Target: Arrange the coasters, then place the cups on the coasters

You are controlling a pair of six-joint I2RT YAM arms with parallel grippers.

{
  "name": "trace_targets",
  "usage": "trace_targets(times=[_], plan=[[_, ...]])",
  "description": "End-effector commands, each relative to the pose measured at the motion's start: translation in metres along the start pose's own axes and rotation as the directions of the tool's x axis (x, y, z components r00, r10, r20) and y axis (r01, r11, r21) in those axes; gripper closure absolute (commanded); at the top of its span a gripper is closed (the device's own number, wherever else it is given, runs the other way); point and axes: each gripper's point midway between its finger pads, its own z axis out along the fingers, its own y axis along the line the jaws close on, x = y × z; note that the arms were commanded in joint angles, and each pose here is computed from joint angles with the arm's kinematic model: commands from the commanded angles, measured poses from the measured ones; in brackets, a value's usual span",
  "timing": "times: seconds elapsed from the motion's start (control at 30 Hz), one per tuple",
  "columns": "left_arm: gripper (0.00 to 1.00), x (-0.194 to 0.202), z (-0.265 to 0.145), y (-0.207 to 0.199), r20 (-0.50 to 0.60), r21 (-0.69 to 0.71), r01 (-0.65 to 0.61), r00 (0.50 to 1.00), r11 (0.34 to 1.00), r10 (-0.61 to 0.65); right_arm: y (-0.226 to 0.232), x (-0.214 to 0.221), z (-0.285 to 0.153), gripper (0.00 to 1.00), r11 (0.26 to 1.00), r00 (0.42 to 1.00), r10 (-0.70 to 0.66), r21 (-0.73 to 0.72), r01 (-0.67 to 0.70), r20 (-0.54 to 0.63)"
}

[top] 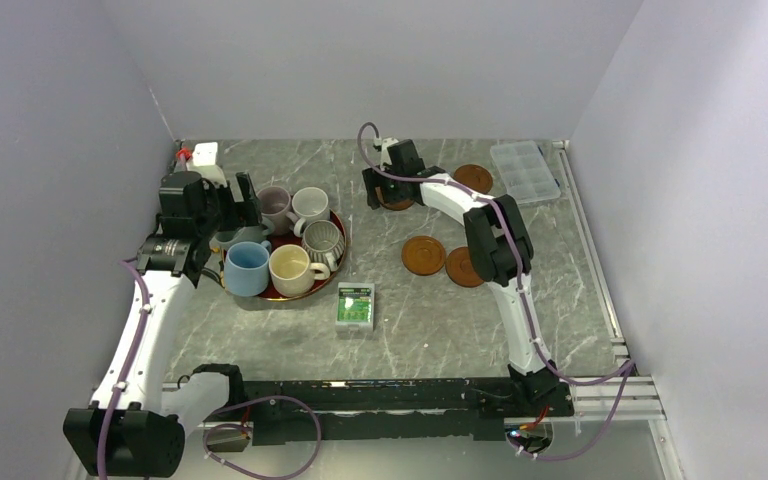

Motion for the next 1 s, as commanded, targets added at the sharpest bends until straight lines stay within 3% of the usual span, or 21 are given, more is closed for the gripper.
trace_targets(times=[0.0, 0.43, 0.97], plan=[[0.06, -0.010, 0.002, -0.006, 0.040, 0.025, -0.025, 0.999, 0.999, 0.024, 0.005, -0.022, -0.001, 0.20, 0.999, 0.999, -0.040, -0.019, 0.041, 0.037], [0.06, -0.004, 0.006, -0.006, 0.012, 0.019, -0.028, 1.000, 0.999, 0.027, 0.021, 0.018, -0.003, 0.21, 0.994, 0.998, 0.053, -0.100, -0.054, -0.020], [0.06, 0.001, 0.012, -0.009, -0.017, 0.029, -0.020, 1.000, 0.999, 0.021, 0.028, 0.060, -0.047, 0.22, 0.993, 0.995, 0.091, -0.073, -0.094, -0.043]])
